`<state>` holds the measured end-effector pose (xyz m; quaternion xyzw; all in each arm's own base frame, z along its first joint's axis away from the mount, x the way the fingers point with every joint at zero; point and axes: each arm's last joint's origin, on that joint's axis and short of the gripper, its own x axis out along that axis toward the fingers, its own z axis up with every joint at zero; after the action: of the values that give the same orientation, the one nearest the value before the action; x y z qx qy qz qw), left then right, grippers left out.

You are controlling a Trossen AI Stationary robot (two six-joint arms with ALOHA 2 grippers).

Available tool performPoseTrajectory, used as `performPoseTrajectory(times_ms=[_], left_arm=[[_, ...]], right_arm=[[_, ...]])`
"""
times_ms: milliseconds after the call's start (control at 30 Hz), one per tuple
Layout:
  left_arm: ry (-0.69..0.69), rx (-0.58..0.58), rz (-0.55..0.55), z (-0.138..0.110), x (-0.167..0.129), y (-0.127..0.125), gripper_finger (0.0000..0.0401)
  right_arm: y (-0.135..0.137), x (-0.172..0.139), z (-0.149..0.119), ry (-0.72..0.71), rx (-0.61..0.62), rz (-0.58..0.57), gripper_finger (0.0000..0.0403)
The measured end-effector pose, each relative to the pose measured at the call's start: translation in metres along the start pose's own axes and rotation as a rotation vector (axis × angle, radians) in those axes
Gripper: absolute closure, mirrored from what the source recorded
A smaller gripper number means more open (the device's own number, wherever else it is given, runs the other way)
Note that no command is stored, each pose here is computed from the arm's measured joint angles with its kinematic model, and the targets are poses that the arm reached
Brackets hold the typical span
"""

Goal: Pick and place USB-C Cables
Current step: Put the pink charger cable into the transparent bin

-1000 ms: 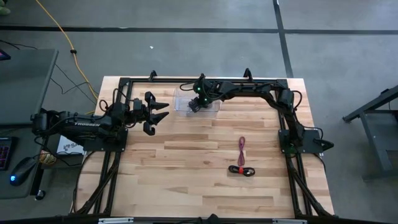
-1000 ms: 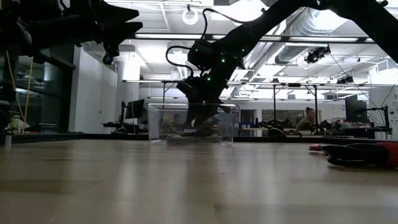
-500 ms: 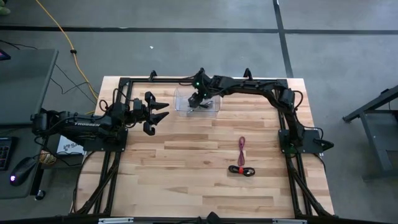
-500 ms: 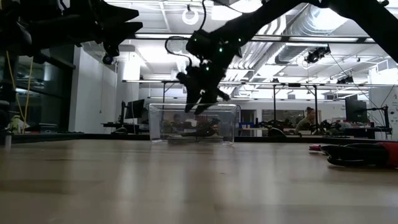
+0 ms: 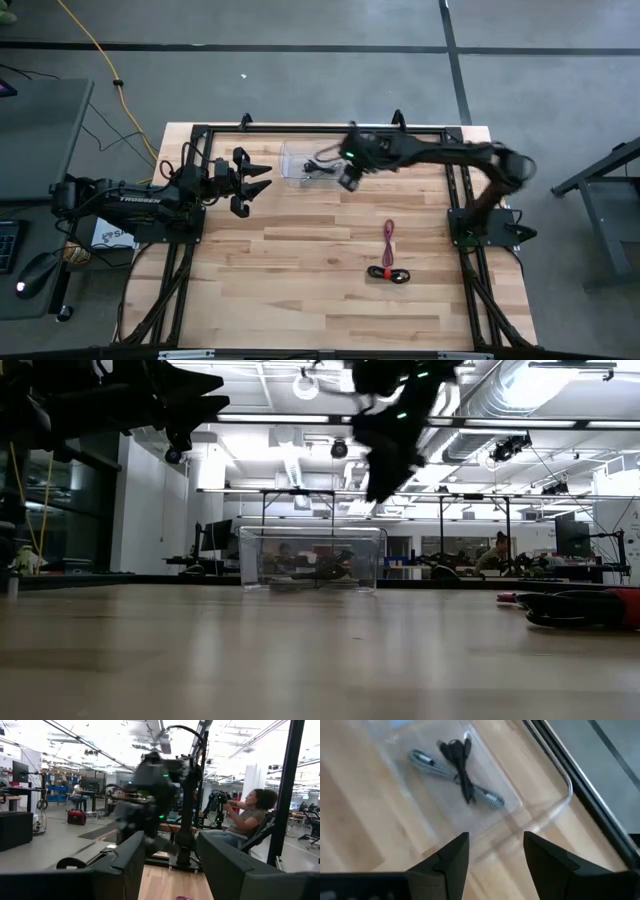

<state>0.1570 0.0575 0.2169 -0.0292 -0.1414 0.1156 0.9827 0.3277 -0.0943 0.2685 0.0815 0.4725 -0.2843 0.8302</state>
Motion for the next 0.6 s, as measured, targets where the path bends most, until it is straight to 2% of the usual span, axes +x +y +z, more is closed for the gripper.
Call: performPoseTrajectory(times_ms=[100,200,367,500,600], left_arm=[[0.000,0.000,0.000,0.000,0.000,0.000,0.0236],[0.000,0.000,0.000,0.000,0.000,0.000,0.0236],[0.000,0.000,0.000,0.000,0.000,0.000,0.0236],[0.000,0.000,0.000,0.000,0.000,0.000,0.0236],[0.000,0.000,0.000,0.000,0.000,0.000,0.0236]], right_arm=[[-0.003,-0.020,-0.035,-0.126,0.046,0.050,0.0224],[-0.003,-0.030,-0.067,-0.313,0.084,0.169,0.0224],[0.001,-0.040,-0.107,-0.686,0.051,0.358,0.0224],[-0.002,-0.046,-0.126,-0.941,-0.003,0.385,0.0224],[-0.005,-0.048,-0.133,-1.038,-0.036,0.367,0.0224]])
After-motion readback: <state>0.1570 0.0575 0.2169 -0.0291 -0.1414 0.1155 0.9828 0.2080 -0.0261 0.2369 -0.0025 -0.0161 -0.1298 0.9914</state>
